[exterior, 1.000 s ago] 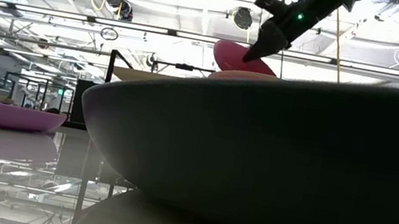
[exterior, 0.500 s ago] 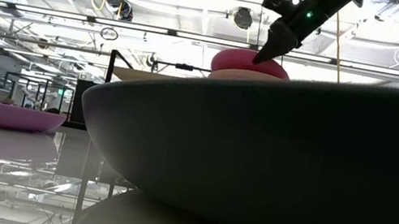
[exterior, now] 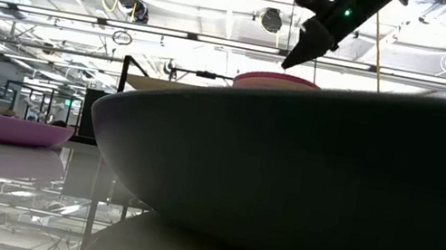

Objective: Place and stack plates onto a shelf
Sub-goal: Stack the top purple plate on top of the pink plate on the shelf

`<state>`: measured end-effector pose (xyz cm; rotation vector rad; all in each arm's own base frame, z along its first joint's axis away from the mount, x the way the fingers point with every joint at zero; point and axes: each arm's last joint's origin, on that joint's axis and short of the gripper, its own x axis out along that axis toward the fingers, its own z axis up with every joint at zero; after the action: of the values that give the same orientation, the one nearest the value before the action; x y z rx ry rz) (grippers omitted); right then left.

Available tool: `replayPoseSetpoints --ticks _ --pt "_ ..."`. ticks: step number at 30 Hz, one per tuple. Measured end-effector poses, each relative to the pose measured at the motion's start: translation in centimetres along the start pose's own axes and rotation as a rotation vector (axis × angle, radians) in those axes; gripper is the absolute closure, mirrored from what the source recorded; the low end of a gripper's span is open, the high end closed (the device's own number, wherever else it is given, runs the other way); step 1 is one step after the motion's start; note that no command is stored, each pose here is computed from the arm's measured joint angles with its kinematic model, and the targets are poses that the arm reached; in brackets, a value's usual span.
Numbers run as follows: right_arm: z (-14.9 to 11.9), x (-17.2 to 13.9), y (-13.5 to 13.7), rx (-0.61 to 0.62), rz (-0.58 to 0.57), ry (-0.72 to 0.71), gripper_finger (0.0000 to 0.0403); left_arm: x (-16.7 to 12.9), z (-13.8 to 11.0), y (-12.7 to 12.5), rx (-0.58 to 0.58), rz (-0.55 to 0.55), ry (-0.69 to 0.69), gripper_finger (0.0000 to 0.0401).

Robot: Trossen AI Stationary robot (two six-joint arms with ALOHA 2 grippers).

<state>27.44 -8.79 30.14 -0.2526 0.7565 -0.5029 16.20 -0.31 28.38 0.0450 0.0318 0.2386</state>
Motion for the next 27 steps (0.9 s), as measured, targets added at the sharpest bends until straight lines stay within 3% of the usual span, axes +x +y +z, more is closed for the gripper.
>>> replayPoseSetpoints --ticks 6,13,20,27 --pt "1.3 -3.8 0.7 0.017 0.029 -0.161 0.0220 0.0 -0.1 0.0 -0.006 -0.001 0.006 0.0245" --pt "0.9 -8.1 2.1 0.078 0.158 -0.290 0.0226 0.0 -0.4 0.0 -0.028 -0.002 0.041 0.0245" --pt "-2.3 -8.1 4.7 0.154 0.281 -0.363 0.0226 0.1 -1.0 -0.1 -0.028 -0.002 0.101 0.0245" --pt "-4.5 -7.1 6.8 0.166 0.287 -0.706 0.0227 1.8 -3.1 -1.1 0.027 -0.024 0.244 0.0245"
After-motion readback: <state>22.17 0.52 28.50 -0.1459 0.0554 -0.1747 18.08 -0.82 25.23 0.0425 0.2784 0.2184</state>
